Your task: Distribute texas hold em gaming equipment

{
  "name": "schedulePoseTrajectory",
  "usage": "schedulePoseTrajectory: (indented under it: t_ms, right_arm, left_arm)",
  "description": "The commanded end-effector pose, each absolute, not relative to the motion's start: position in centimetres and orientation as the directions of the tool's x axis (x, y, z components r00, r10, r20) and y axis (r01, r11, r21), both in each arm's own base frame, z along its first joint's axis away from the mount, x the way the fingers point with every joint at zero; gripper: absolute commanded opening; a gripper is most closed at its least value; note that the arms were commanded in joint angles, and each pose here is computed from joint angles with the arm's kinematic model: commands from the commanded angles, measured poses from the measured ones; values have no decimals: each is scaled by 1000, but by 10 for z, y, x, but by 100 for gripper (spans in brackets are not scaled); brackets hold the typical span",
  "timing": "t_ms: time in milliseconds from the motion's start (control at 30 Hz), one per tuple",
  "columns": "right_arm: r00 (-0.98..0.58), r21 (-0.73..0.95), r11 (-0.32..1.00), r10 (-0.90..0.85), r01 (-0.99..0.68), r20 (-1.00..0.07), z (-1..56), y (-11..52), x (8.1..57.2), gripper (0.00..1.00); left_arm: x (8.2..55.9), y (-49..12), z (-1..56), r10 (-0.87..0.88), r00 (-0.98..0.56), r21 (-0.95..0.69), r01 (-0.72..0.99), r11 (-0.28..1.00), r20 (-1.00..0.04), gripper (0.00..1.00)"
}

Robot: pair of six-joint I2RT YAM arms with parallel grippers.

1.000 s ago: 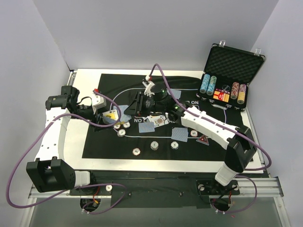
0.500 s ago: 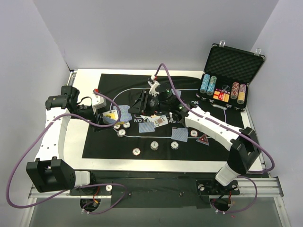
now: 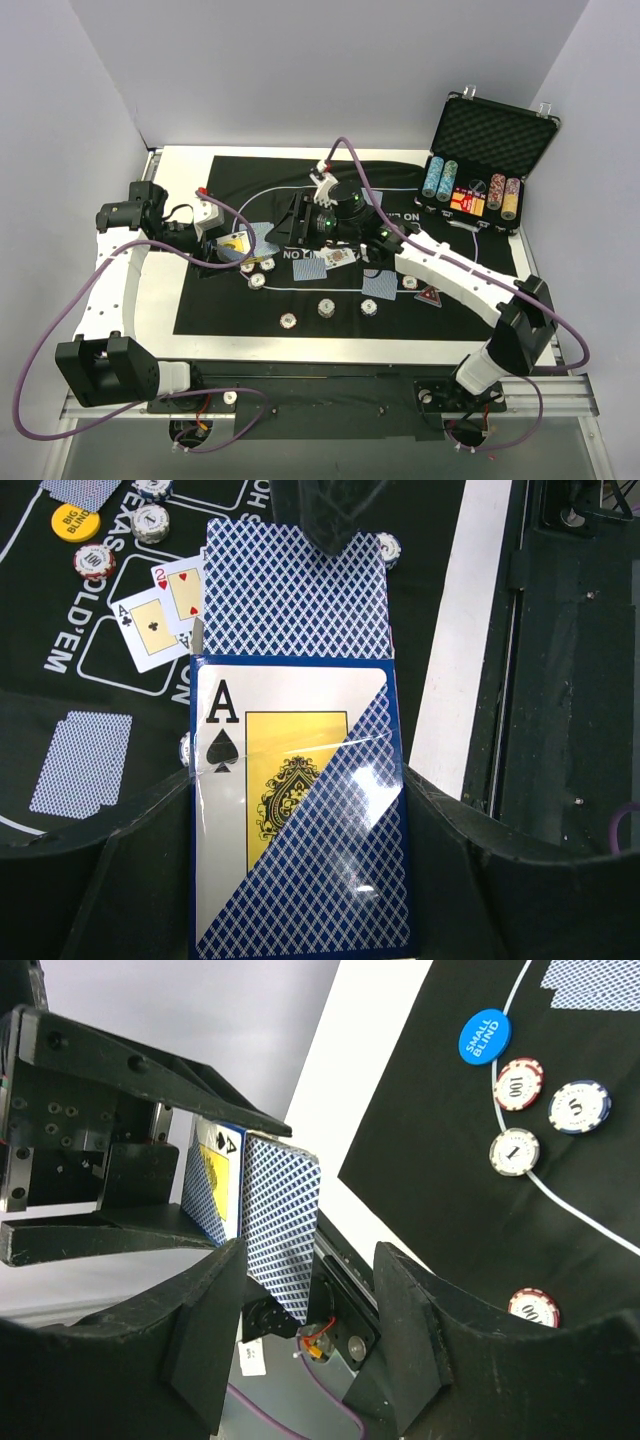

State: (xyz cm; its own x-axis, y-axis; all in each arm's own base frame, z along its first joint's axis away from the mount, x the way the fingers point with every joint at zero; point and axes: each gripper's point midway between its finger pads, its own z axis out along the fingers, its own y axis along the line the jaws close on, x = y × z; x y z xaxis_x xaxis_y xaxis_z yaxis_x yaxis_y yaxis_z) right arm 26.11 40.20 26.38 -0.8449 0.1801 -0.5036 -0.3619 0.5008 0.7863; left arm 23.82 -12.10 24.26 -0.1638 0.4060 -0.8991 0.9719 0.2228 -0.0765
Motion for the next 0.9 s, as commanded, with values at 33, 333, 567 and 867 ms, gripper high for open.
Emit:
schedulePoseTrajectory:
  t_ms: [33,333,567,867]
  right_arm:
    - [-832,769,495,150,-405,-534,270,418,262,49]
    - [-816,747,520,151,-414,-558,270,410,263,33]
    - [-815,735,550,158,-396,-557,263,397,268,32]
    - [-806,731,561,177,-388,-564,266,385,273,32]
  left_arm:
    - [195,-131,263,327,-321,-266,943,201,-889,0]
    - [195,-131,263,328,-324,-269,942,202,-888,0]
    - [195,-132,264,324,-319,-265,943,201,-890,0]
    - [195,-132,265,323,-318,-264,943,201,-892,0]
